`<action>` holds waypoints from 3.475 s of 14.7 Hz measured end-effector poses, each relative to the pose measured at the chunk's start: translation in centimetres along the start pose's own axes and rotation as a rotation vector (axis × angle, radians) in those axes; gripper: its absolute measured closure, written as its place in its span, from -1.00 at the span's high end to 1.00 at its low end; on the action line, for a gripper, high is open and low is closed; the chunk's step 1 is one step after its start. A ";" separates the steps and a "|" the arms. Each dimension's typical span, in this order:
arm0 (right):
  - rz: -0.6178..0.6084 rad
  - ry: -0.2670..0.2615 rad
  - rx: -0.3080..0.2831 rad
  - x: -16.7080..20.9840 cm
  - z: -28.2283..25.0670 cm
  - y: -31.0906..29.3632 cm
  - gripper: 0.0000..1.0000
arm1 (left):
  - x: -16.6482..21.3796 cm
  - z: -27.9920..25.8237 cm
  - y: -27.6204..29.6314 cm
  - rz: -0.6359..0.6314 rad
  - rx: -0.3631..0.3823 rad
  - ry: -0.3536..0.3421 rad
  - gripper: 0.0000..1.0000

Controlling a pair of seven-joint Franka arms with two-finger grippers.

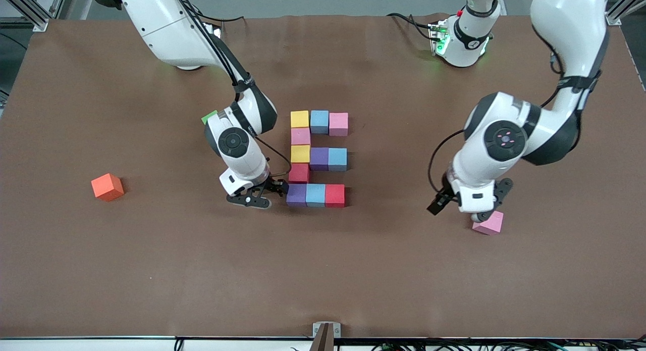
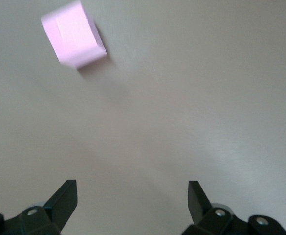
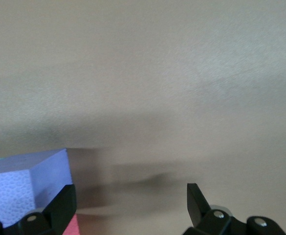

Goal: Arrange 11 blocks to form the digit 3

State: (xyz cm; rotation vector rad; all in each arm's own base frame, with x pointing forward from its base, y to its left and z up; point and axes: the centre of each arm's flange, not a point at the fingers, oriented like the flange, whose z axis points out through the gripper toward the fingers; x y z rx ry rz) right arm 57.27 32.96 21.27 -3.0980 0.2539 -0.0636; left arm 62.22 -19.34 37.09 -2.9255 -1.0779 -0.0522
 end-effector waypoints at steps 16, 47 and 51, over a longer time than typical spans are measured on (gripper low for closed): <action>-0.103 -0.199 -0.137 8.6 -20.1 24.4 1.00 | 9.6 -21.9 -15.8 0.736 0.011 -0.003 1.00; -0.075 -0.132 -0.015 10.9 -35.7 36.3 1.00 | 7.5 -27.1 -17.8 0.718 -0.018 0.057 1.00; -0.078 -0.137 -0.014 10.8 -36.5 36.1 1.00 | 7.4 -27.2 -17.8 0.718 -0.021 0.056 1.00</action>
